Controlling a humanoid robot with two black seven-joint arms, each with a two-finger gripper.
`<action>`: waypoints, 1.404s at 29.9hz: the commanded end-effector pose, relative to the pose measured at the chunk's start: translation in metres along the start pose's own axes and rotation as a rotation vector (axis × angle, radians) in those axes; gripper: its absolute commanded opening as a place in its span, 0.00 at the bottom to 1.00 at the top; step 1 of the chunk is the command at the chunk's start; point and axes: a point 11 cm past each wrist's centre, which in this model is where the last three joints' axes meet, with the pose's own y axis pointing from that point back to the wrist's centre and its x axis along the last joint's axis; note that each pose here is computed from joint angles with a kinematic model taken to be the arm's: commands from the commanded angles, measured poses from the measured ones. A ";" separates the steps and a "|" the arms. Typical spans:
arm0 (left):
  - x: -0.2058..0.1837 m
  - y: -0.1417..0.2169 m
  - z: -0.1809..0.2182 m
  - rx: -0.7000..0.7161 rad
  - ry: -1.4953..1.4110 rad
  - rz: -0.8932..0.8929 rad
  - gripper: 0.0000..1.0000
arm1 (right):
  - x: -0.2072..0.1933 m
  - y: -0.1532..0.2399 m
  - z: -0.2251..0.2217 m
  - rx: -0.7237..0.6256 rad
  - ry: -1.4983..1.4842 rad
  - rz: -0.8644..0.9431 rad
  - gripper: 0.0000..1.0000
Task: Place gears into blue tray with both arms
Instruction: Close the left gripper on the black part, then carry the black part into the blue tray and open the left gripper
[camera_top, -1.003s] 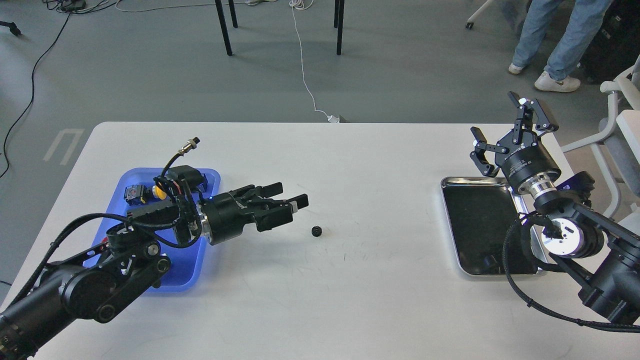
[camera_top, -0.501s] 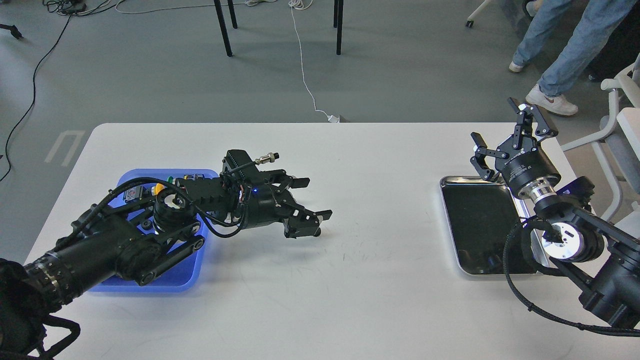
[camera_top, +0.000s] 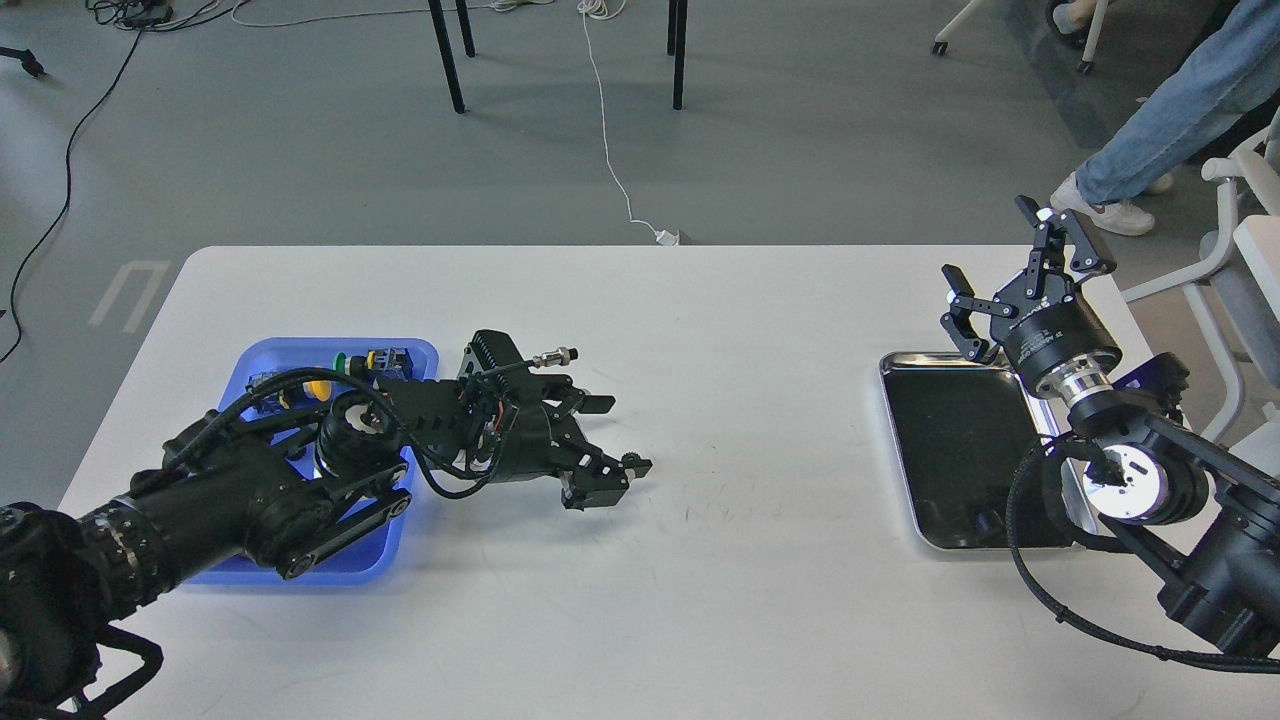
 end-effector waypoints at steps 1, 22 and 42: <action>-0.003 -0.004 0.000 0.000 -0.016 -0.028 0.80 | 0.000 0.000 0.000 0.000 0.000 0.000 0.97; -0.002 -0.012 0.007 -0.018 -0.014 -0.027 0.49 | 0.000 0.000 0.000 -0.001 0.002 0.001 0.97; -0.011 -0.013 0.011 -0.029 -0.024 -0.057 0.15 | 0.001 0.000 -0.001 0.000 0.003 0.004 0.97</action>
